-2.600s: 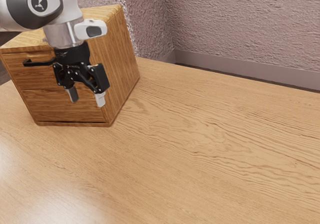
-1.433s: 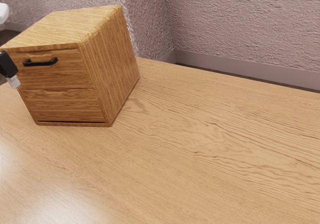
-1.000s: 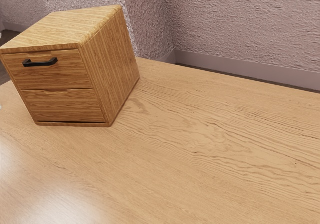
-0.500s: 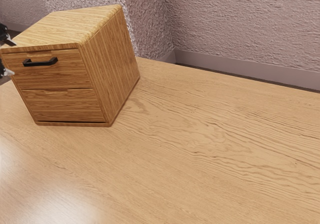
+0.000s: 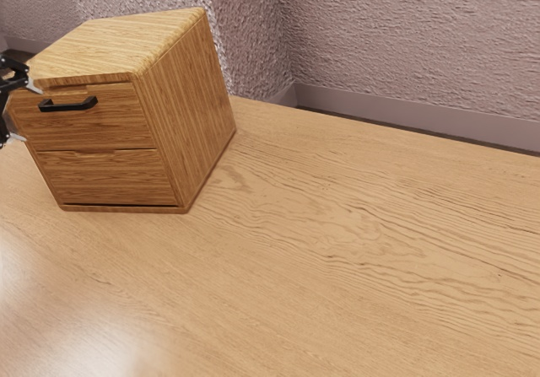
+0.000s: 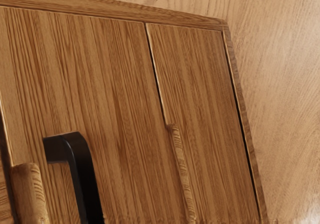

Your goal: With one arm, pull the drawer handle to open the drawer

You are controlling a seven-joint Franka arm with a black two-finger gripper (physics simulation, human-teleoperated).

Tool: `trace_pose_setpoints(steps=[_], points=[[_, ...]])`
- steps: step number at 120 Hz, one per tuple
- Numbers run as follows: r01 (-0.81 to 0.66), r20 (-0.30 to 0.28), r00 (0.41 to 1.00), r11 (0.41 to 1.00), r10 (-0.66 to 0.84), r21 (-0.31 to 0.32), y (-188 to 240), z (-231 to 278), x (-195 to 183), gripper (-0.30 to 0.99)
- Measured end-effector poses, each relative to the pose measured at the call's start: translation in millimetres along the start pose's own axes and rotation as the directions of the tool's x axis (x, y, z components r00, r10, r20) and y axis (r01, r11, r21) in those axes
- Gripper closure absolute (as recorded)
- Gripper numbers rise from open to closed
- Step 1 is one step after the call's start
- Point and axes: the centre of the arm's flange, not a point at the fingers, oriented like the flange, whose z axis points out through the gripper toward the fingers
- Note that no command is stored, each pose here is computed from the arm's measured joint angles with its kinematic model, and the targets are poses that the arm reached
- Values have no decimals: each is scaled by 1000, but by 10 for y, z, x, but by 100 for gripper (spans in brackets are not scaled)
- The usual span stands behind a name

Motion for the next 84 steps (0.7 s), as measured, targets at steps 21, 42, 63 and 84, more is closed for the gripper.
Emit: trace_pose_setpoints(steps=[21, 42, 63, 84], points=[[-4, 32, 999, 1000, 4, 7, 231, -90, -431, 5], [-21, 15, 1000, 999, 20, 31, 340, -92, -643, 4], [-3, -7, 1000, 997, 3, 77, 317, 69, -867, 4], [-29, -13, 999, 995, 31, 90, 217, 163, -938, 5]])
